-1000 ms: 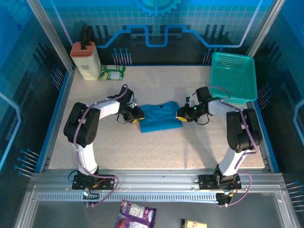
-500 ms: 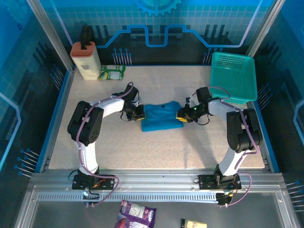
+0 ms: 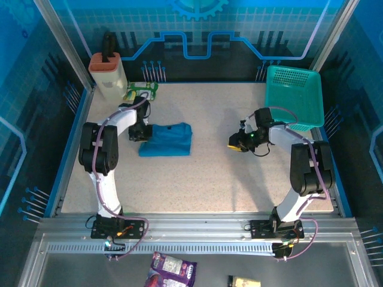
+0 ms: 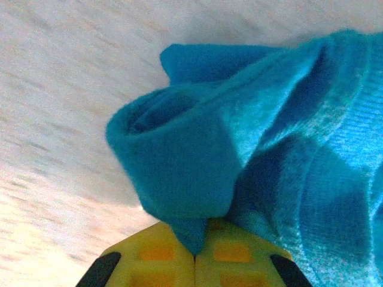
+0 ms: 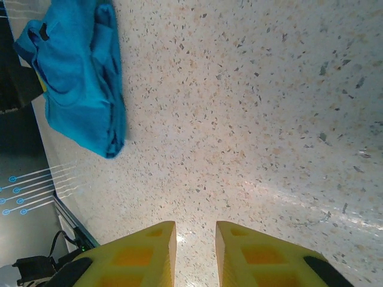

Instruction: Fold the inside-out t-shirt

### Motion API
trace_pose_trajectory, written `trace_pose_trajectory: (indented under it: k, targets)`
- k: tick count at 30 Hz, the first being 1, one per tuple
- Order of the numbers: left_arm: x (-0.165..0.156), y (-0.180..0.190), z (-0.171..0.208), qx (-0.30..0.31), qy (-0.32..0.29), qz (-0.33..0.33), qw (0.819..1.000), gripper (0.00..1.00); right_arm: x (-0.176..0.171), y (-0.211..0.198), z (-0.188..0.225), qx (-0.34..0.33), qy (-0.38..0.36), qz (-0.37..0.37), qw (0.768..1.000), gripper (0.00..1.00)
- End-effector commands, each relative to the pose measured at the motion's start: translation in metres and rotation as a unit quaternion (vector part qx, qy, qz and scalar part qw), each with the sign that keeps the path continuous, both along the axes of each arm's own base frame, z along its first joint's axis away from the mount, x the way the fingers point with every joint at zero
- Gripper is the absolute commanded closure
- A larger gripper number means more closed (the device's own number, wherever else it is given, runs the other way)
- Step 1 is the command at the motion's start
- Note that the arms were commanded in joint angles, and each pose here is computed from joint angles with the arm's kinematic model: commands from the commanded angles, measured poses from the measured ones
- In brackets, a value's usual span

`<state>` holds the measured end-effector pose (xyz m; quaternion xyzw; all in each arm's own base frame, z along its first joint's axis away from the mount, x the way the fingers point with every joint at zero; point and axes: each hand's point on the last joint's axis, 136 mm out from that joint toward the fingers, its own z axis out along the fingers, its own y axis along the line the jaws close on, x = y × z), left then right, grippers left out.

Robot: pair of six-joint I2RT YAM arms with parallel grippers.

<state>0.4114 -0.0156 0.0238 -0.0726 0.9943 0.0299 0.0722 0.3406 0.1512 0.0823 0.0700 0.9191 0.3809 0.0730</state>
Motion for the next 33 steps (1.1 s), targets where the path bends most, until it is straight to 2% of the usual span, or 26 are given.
trace_pose_trajectory:
  k: [1, 4, 6, 12, 16, 22, 26, 29, 31, 33]
  targets:
    - [0.007, 0.049, 0.002, 0.117, 0.025, -0.046, 0.992, 0.98, -0.005, -0.006, 0.009, 0.015, -0.009, 0.007, 1.000, 0.75]
    - [0.022, 0.091, 0.003, 0.197, 0.035, -0.054, 0.978, 0.98, -0.008, -0.011, 0.014, 0.025, -0.014, 0.011, 1.000, 0.75]
    - [0.030, 0.115, 0.004, 0.222, 0.036, -0.044, 0.973, 0.98, -0.008, -0.018, 0.016, 0.027, -0.018, 0.008, 0.999, 0.75]
    - [0.068, 0.166, 0.021, 0.256, -0.028, -0.017, 0.966, 0.98, -0.008, -0.020, 0.021, 0.051, -0.021, 0.001, 0.998, 0.76]
    - [0.090, 0.193, 0.026, 0.275, -0.048, -0.016, 0.960, 0.97, -0.009, -0.022, 0.025, 0.046, -0.026, 0.003, 0.999, 0.76]
    - [0.103, 0.225, 0.007, 0.261, -0.036, 0.005, 0.965, 0.96, -0.009, -0.023, 0.022, 0.041, -0.021, 0.002, 0.999, 0.78]
    - [0.104, 0.238, 0.008, 0.270, -0.030, 0.019, 0.962, 0.95, -0.006, -0.024, 0.019, 0.039, -0.017, 0.000, 0.999, 0.78]
    - [0.103, 0.246, 0.013, 0.266, -0.032, 0.036, 0.963, 0.91, -0.003, -0.024, 0.017, 0.041, -0.017, -0.002, 0.999, 0.79]
    - [0.102, 0.252, 0.019, 0.267, -0.034, 0.046, 0.962, 0.82, 0.000, -0.025, 0.016, 0.040, -0.016, -0.004, 0.999, 0.79]
    - [0.105, 0.251, 0.028, 0.256, -0.049, 0.053, 0.964, 0.79, 0.002, -0.025, 0.016, 0.037, -0.019, -0.006, 0.999, 0.79]
